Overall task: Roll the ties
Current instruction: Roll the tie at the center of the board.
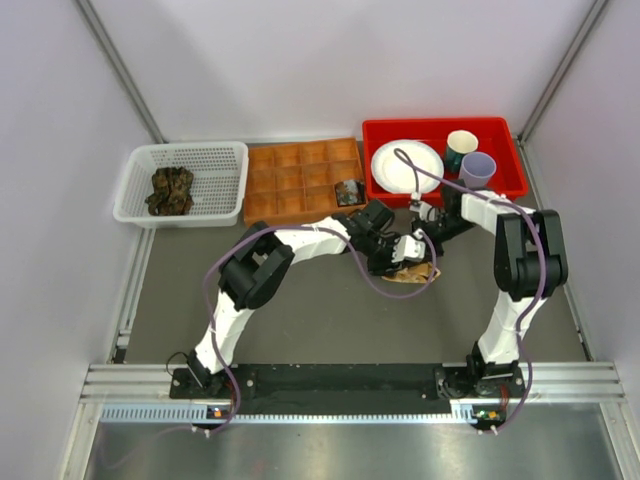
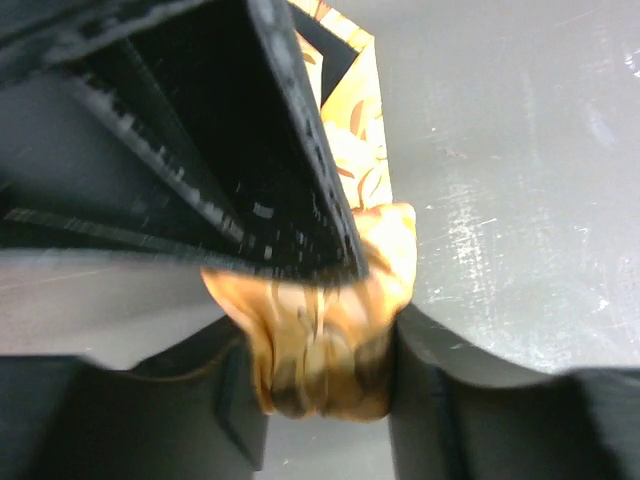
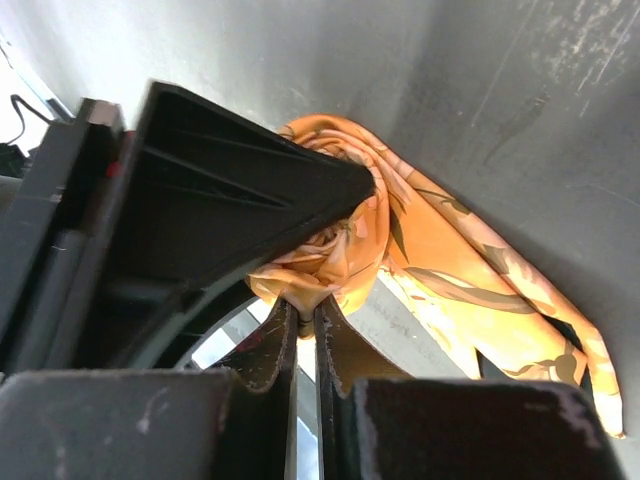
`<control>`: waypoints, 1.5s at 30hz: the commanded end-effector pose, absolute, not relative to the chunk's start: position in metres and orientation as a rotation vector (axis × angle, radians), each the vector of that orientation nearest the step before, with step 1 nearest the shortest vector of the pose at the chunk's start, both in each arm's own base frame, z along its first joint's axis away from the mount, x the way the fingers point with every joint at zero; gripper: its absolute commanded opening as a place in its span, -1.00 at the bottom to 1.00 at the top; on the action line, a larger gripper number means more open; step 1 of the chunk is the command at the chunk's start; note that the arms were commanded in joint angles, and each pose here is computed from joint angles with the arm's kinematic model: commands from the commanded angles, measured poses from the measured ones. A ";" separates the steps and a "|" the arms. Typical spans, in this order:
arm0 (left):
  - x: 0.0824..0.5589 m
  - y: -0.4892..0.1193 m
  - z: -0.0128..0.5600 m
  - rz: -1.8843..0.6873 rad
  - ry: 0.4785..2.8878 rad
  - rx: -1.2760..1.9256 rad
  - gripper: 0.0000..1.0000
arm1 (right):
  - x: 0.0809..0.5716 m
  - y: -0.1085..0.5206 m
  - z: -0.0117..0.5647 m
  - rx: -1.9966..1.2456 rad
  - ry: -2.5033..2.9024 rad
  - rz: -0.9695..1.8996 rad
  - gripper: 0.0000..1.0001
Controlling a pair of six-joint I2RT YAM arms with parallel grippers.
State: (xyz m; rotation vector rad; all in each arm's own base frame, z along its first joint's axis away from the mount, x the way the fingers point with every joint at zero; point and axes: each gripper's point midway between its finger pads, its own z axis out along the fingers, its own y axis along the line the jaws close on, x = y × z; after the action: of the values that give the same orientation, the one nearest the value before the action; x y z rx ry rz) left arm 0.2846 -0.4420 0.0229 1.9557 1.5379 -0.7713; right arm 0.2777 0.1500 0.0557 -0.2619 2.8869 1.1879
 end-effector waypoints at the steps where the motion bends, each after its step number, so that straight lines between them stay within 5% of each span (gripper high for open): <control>1: 0.247 -0.398 -0.037 -0.887 1.798 1.963 0.07 | 0.280 0.125 0.025 -0.293 3.002 0.959 -1.00; 15: 0.275 -0.451 0.009 -1.040 1.558 1.707 0.40 | 0.285 0.107 0.008 -0.202 3.121 0.829 -1.00; 33: 0.275 -0.476 0.020 -1.089 1.475 1.609 0.35 | 0.288 0.100 -0.004 -0.181 3.181 0.772 -1.00; 37: 0.271 -0.483 0.015 -1.081 1.476 1.634 0.14 | 0.290 0.100 -0.003 -0.187 3.182 0.773 -1.00; 42: 0.271 -0.465 0.005 -0.991 1.533 1.704 -0.48 | 0.289 0.100 0.001 -0.213 3.183 0.791 -1.00; 45: 0.266 -0.445 -0.003 -0.958 1.614 1.736 -0.64 | 0.288 0.103 0.011 -0.220 3.162 0.842 -0.88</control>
State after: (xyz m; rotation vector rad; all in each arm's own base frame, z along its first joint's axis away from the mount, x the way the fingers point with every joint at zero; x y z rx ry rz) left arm 0.2823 -0.4757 0.0287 1.6458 1.4402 -1.0170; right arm 0.2717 0.1125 0.0239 -0.1122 3.2090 0.9479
